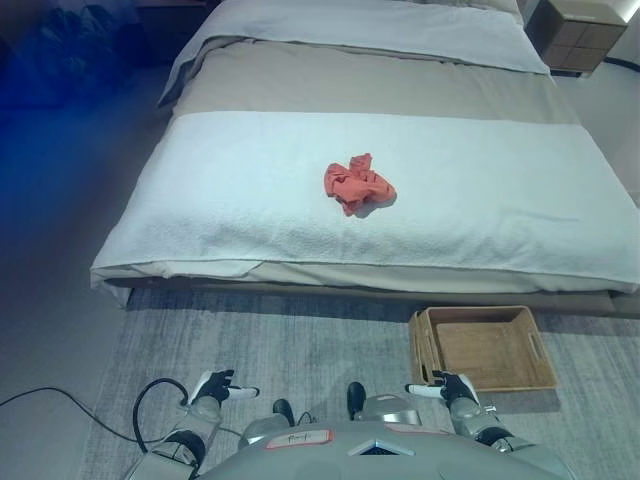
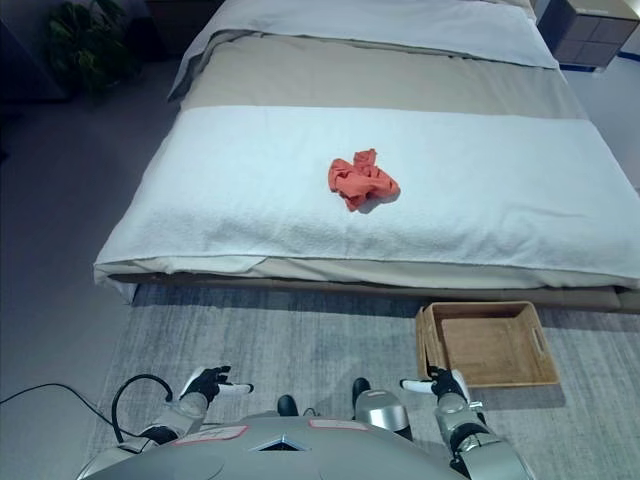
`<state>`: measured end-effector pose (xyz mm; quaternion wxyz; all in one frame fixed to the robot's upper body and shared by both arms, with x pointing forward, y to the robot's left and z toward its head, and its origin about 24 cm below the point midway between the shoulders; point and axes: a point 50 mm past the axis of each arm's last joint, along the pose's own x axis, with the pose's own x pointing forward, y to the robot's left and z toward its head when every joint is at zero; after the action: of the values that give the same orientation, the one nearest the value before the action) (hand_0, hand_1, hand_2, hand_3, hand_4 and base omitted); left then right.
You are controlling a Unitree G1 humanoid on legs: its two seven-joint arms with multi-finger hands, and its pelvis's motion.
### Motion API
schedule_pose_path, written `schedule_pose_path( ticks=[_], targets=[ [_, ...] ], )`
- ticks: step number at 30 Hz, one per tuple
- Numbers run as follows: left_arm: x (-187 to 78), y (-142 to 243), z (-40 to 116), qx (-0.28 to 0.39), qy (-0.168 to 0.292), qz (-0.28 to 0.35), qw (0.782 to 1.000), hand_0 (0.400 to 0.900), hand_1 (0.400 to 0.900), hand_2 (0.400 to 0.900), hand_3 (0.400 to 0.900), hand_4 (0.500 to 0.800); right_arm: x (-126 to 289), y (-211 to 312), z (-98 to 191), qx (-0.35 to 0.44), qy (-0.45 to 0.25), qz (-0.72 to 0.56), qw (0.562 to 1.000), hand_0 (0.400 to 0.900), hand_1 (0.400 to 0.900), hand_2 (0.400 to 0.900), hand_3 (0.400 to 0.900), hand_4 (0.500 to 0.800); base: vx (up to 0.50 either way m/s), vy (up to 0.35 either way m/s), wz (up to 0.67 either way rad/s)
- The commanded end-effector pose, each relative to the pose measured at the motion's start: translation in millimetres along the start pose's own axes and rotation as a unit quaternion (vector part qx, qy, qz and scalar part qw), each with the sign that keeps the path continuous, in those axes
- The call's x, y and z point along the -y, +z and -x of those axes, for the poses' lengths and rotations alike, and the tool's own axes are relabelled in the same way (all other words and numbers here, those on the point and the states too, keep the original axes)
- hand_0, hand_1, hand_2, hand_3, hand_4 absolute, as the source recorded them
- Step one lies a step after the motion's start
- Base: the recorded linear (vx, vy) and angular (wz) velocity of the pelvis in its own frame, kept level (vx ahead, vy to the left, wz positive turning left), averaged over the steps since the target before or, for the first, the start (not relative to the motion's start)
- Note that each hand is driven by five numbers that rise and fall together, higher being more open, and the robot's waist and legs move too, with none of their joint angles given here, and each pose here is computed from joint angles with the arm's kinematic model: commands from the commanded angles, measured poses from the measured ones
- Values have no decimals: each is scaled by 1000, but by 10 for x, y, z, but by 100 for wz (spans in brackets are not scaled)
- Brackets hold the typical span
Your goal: Put the clothes on the bed into the basket.
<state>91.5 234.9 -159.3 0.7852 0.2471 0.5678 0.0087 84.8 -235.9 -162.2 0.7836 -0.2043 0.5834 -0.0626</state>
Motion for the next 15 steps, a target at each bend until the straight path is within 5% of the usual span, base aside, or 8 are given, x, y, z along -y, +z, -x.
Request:
schedule_pose_path(
  ticks=[1,15],
  targets=[
    [-207,239,-52,26,34,-7,999,900,900,900,900,800,227,239,-49,29,-33,32,999,900,900,900,900,800,0,0,0],
    [-291,229,-49,28,58,-12,998,900,900,900,900,800,256,204,-49,25,-41,30,998,900,900,900,900,800,2,2,0]
  ],
)
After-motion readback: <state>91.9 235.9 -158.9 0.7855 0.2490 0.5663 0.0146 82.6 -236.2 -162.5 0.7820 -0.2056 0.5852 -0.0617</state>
